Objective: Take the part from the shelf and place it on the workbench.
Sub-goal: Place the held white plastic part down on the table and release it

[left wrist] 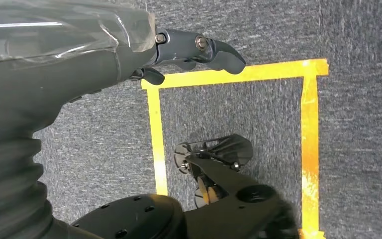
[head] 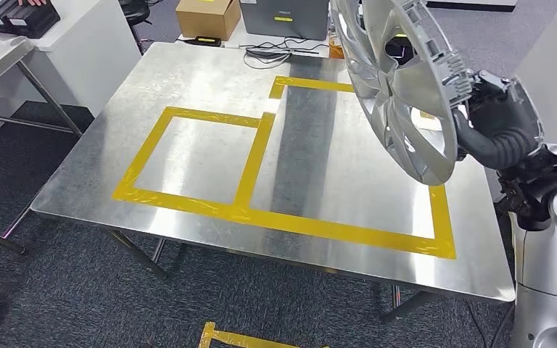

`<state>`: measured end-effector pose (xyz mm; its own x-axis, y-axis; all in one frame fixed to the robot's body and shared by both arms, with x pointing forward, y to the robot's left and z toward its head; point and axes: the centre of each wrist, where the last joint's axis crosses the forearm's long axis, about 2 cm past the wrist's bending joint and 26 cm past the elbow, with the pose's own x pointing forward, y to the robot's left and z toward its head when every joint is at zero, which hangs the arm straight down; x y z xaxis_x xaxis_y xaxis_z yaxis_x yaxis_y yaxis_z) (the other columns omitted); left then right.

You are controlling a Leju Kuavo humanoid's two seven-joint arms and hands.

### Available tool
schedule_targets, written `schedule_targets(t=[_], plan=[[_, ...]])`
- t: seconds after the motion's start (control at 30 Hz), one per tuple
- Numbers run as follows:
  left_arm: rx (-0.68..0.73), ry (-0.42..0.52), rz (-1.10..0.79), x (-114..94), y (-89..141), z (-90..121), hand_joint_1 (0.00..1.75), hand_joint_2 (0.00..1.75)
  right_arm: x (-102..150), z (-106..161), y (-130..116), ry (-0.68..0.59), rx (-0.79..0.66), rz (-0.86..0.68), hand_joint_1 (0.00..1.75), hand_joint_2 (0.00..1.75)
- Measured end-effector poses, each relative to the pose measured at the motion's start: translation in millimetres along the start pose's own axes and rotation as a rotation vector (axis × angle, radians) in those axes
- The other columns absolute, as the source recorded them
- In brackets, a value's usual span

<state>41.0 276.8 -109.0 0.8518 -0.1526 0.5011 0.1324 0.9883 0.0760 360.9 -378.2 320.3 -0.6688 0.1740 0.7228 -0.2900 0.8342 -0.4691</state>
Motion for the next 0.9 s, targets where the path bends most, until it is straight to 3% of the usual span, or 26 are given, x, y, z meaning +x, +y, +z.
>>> schedule_targets(t=[0.23,0.37,0.6,0.9], plan=[[-0.024,0.002,-0.018,7.7,0.3,-3.6,0.0,1.75,-11.3,-44.2,-38.1,0.315,0.028,0.505,1.75,1.75],[-0.05,0.012,-0.034,13.8,-0.4,-6.1,0.0,1.75,-19.8,-71.4,-45.3,0.436,0.107,0.727,1.75,1.75],[-0.064,0.015,-0.028,19.9,-1.6,-8.3,0.0,1.75,-48.0,-104.2,-14.9,0.533,0.311,0.929,1.75,1.75],[-0.064,0.018,-0.028,19.5,-1.7,-8.1,0.0,1.75,-54.6,-129.2,18.3,0.519,0.428,0.991,1.75,1.75]])
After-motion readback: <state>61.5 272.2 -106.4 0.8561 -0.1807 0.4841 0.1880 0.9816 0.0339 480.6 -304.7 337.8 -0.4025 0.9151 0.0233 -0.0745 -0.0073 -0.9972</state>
